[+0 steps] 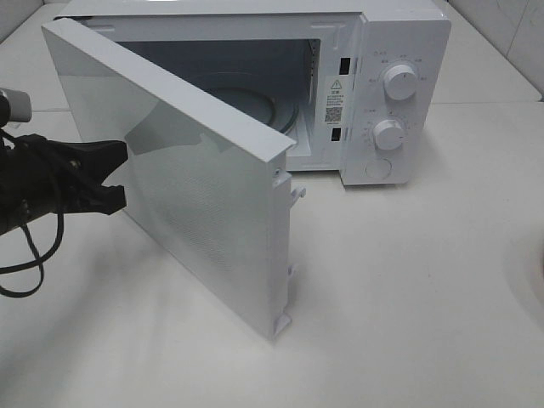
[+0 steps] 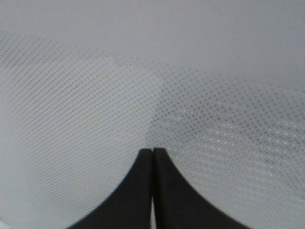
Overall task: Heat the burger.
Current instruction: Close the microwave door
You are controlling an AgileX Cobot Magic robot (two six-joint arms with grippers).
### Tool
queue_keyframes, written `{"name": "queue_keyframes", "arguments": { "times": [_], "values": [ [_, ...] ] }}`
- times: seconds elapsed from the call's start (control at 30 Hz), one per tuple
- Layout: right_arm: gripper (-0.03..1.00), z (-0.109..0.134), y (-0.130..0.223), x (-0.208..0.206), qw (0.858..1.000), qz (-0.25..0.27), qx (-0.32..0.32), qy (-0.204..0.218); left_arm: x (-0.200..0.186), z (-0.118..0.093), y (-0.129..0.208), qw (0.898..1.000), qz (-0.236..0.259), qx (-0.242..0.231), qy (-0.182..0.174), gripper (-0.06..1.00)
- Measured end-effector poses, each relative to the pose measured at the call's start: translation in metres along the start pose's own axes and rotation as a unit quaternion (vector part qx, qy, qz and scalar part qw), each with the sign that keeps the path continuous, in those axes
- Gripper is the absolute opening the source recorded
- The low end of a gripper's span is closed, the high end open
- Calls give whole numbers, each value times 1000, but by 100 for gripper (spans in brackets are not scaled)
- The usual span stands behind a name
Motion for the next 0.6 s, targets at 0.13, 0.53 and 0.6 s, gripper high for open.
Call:
{"name": "queue_keyframes", "arguments": {
  "times": [0.13, 0.53, 0.6],
  "values": [
    [94, 0, 0, 0, 1000, 0, 0, 0, 4, -5, -1, 1000, -6, -8, -2, 0],
    [94, 0, 0, 0, 1000, 0, 0, 0, 31, -15, -8, 998, -34, -45, -20, 0],
    [94, 0, 0, 0, 1000, 0, 0, 0, 33, -17, -7, 998, -34, -46, -21, 0]
  ]
}}
Point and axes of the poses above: a point on each arm's last joint axis where the gripper is mounted, x pointing out along that axis toward the gripper, z along the wrist's bending axis when the last joint is at zero, y = z × x, the point moved 6 cm from there along x, pointing out along that axis toward the gripper, and after that the axes turned 12 degrees about -x, right-handed, at the moved point
